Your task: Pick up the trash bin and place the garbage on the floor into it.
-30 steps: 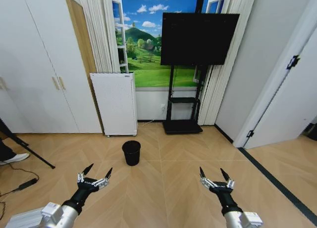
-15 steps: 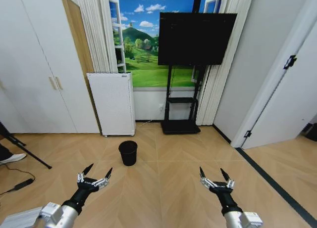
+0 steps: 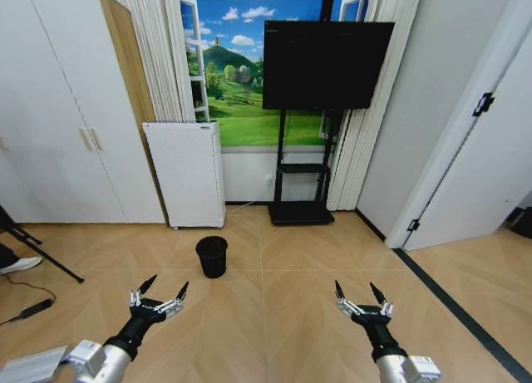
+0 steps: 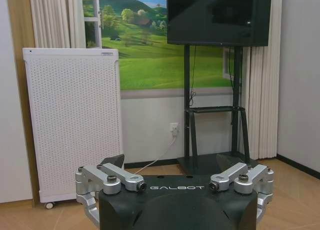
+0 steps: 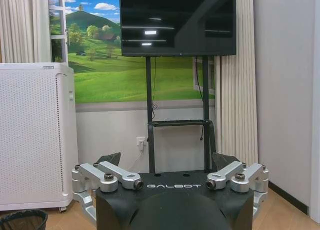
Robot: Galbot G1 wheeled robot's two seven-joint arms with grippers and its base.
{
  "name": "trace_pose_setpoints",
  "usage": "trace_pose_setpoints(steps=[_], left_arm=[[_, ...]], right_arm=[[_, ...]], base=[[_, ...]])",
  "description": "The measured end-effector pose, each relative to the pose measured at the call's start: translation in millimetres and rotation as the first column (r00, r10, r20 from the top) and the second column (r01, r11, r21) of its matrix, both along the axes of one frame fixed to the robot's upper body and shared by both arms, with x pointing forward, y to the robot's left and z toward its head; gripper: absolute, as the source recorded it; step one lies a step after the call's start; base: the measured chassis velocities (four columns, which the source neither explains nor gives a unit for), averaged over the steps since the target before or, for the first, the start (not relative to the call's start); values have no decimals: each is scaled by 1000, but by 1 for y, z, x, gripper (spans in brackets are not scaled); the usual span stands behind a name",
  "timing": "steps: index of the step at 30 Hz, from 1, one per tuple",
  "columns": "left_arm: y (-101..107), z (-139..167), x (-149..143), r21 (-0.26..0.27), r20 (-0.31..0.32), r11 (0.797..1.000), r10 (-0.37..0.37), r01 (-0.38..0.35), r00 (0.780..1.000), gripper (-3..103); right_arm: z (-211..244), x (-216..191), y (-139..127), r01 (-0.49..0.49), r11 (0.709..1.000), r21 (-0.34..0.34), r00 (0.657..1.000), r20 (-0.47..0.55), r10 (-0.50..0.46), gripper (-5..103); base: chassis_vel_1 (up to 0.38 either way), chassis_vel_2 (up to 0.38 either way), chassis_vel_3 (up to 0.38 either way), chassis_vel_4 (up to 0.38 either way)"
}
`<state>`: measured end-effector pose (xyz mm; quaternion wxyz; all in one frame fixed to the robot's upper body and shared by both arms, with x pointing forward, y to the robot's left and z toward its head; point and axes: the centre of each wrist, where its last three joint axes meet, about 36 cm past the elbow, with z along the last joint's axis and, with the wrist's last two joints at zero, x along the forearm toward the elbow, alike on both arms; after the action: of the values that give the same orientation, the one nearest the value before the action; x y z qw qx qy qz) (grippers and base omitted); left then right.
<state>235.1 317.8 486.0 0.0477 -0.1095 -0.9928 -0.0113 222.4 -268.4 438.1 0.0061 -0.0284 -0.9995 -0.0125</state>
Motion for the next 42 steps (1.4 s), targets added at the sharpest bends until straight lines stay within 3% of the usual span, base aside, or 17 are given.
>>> trace_pose_setpoints(steps=[12, 42], left_arm=[[0, 0, 0, 0, 0, 1000, 0, 0, 1000, 100], [0, 0, 0, 0, 0, 1000, 0, 0, 1000, 100]], right_arm=[[0, 0, 0, 0, 1000, 0, 1000, 0, 0, 100], [0, 0, 0, 0, 1000, 0, 1000, 0, 0, 100]], base=[[99, -108, -93, 100], [-5, 4, 7, -2]])
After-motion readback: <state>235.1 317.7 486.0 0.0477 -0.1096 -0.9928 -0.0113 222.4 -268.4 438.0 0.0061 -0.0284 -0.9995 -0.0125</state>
